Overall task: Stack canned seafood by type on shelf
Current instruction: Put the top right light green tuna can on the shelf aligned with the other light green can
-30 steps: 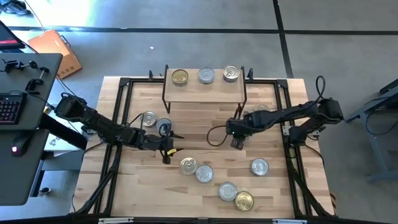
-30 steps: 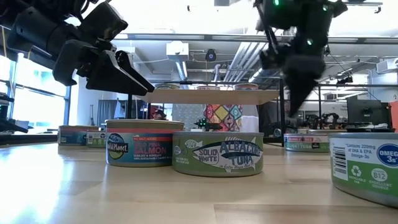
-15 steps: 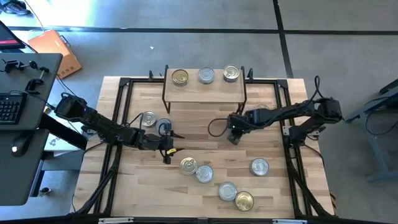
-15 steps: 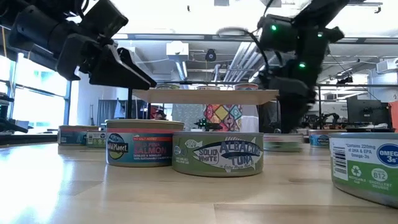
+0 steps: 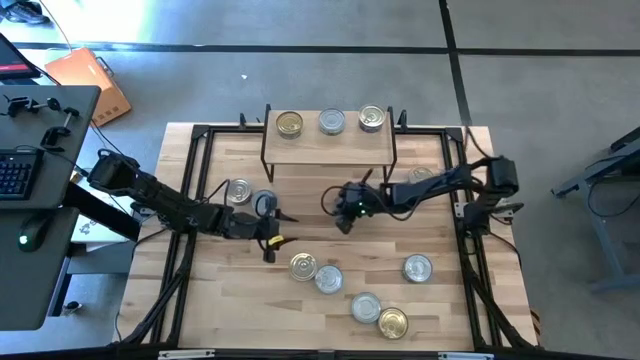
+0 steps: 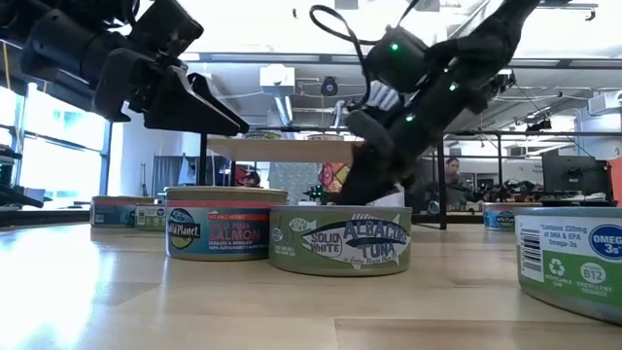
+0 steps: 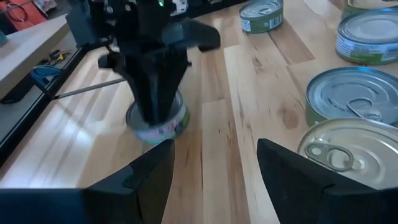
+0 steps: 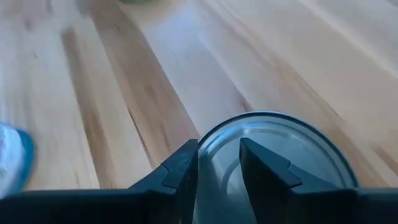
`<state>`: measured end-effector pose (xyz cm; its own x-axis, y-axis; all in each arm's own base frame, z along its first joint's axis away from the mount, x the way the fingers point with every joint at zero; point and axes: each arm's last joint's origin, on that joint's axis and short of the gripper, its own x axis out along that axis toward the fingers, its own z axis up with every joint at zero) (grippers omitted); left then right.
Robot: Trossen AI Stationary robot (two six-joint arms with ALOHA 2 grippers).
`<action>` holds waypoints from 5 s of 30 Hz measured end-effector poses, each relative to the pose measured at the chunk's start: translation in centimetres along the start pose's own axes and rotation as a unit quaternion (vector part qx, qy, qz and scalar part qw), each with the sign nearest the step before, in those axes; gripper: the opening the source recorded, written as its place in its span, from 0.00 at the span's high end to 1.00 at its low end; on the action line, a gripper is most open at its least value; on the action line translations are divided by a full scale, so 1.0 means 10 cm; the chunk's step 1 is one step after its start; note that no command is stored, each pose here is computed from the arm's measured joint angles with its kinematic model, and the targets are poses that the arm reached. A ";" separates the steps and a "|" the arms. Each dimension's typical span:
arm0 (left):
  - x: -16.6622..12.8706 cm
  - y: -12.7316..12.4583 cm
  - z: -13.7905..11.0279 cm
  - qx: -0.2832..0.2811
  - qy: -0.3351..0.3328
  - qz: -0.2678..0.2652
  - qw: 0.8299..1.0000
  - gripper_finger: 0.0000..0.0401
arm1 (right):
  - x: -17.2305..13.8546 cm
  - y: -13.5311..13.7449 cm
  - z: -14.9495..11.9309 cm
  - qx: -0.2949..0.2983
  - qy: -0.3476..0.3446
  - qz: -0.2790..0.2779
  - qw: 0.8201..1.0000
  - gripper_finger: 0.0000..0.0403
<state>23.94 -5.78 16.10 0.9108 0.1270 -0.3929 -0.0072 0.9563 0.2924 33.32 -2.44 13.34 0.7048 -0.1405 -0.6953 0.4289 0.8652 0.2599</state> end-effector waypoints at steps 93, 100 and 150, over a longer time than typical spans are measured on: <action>1.20 0.58 -0.04 0.324 0.068 -0.149 0.932 0.51 | -0.79 0.67 -0.53 -0.181 0.043 -0.108 0.977 0.72; 1.38 0.66 -0.30 0.352 0.065 -0.161 0.920 0.46 | -0.79 0.68 -0.52 -0.187 0.039 -0.106 0.976 0.72; 1.38 0.45 -0.12 0.330 0.043 -0.121 0.935 1.00 | -0.86 0.54 -0.48 -0.184 0.065 -0.144 0.970 0.59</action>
<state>35.96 0.53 10.99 0.8160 -0.0235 -0.5776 0.4766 0.5928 0.6492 26.82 5.73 17.52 0.4978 -0.3605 -0.7888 0.3489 0.9159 -0.1984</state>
